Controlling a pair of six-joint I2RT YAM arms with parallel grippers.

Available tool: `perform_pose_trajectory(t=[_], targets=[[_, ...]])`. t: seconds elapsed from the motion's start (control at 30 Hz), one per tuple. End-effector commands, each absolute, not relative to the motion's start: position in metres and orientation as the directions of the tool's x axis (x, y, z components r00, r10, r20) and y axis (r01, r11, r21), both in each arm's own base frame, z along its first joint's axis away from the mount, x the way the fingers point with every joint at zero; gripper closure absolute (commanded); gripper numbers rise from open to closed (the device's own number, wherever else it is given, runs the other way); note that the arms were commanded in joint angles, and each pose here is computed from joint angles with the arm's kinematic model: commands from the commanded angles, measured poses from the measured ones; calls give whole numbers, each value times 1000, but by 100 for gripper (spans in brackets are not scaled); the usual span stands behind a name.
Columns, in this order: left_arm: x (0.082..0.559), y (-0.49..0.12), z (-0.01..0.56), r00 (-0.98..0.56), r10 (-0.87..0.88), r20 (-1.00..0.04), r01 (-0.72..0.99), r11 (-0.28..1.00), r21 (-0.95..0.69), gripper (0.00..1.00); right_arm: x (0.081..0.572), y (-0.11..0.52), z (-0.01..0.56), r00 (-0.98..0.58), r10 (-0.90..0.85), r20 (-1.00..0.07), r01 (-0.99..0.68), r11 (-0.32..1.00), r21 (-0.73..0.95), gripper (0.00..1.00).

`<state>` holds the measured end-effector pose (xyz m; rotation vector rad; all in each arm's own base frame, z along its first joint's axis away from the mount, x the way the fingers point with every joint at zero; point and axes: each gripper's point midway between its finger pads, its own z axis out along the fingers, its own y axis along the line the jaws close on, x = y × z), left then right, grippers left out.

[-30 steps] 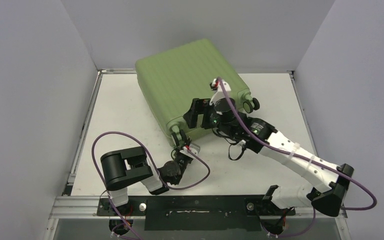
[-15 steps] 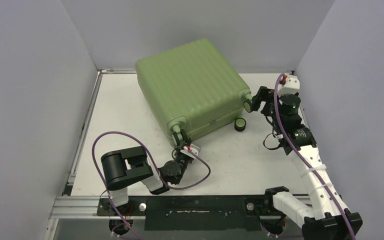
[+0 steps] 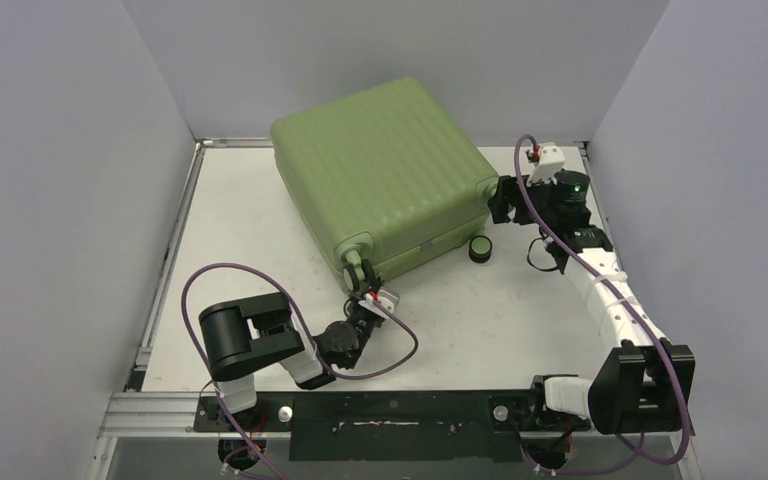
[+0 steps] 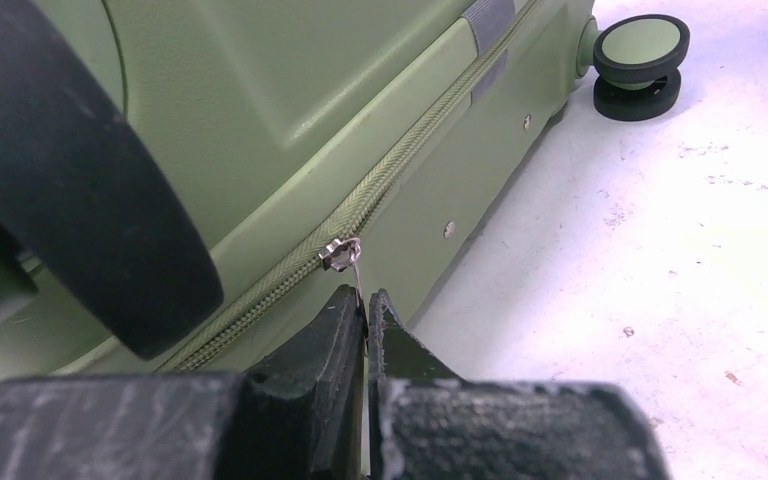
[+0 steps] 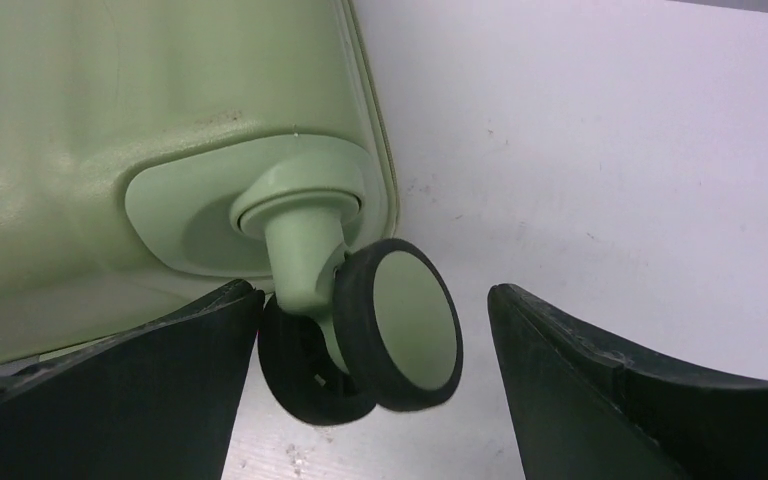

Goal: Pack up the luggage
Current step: Zip the luggage at the center of the board.

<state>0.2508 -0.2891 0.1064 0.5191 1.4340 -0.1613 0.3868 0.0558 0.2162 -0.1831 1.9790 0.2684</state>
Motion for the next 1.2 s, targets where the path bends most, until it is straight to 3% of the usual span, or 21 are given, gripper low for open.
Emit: perform_pose_trajectory(t=[0.0, 0.13, 0.3, 0.47, 0.57, 0.83, 1.17], targets=[[241, -305, 129, 176, 11, -984, 507, 856, 100, 100, 405, 66, 234, -334, -120, -935, -343, 939, 2, 15], [240, -304, 126, 166, 11, -986, 508, 856, 96, 100, 411, 75, 223, -355, -166, -920, -372, 928, -23, 26], [240, -305, 126, 166, 9, -986, 508, 856, 94, 100, 408, 89, 218, -365, -189, -912, -396, 918, -31, 69], [239, -306, 127, 161, 23, -987, 513, 852, 103, 100, 394, 100, 211, -388, -176, -905, -381, 925, -17, 94], [237, -305, 127, 155, 46, -987, 510, 852, 120, 100, 380, 107, 204, -412, -151, -899, -359, 933, 8, 100], [223, -330, 124, 168, 105, -980, 541, 821, 181, 100, 336, 139, 153, -535, -143, -833, -376, 923, 83, 100], [227, -380, 130, 178, 91, -980, 580, 795, 179, 100, 313, 162, 140, -577, -103, -810, -401, 900, 171, 100]])
